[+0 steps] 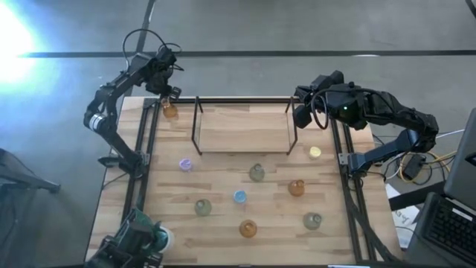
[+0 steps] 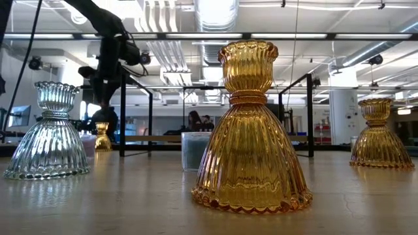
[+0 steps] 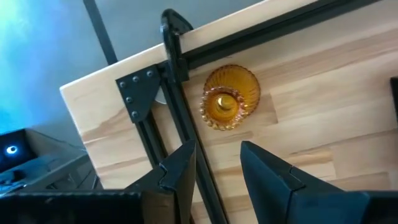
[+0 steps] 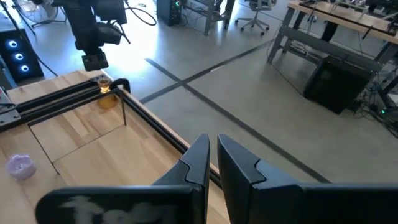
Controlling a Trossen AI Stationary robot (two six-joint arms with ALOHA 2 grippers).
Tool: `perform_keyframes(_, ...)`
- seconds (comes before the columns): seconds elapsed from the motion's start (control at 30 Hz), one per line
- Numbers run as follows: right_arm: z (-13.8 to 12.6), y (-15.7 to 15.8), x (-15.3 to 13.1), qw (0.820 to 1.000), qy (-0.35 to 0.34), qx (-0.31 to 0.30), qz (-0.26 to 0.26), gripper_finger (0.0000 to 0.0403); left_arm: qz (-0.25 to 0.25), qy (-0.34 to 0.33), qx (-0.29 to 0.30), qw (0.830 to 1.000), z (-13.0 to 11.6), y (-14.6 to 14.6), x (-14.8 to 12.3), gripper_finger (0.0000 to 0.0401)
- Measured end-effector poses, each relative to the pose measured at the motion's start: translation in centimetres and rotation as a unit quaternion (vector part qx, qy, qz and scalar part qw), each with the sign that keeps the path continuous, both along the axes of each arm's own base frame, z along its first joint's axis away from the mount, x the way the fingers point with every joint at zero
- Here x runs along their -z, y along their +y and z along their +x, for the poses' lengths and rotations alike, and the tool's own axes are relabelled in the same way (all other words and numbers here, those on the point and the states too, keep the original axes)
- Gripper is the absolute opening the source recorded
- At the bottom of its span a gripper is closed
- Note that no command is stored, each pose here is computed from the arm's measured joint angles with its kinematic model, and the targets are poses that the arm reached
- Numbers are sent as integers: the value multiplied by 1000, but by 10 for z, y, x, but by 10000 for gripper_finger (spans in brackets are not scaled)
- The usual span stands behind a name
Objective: Pick & Place candle stick holders
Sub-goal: Put the top left yellow glass candle holder on the shelf
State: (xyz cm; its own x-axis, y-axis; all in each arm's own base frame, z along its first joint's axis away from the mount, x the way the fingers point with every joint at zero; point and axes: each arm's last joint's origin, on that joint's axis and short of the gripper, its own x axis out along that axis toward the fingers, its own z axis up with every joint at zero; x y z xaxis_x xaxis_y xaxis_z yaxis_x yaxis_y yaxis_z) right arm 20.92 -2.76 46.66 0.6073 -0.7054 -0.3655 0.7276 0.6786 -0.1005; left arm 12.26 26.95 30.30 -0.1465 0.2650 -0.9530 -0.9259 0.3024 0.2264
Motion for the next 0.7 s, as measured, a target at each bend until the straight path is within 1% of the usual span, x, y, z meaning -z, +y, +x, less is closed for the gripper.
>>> perform_keyframes(0.4,0,0,1,1000,3,0,0,27,-8,-8,4,1000,0,-1,0,196)
perform_keyframes(0.57,0,0,1,1000,4,-1,-1,27,-6,-11,3,1000,0,0,-2,199)
perform_keyframes(0.7,0,0,1,1000,5,-1,-1,27,-22,-21,-4,1000,-1,-2,-3,200)
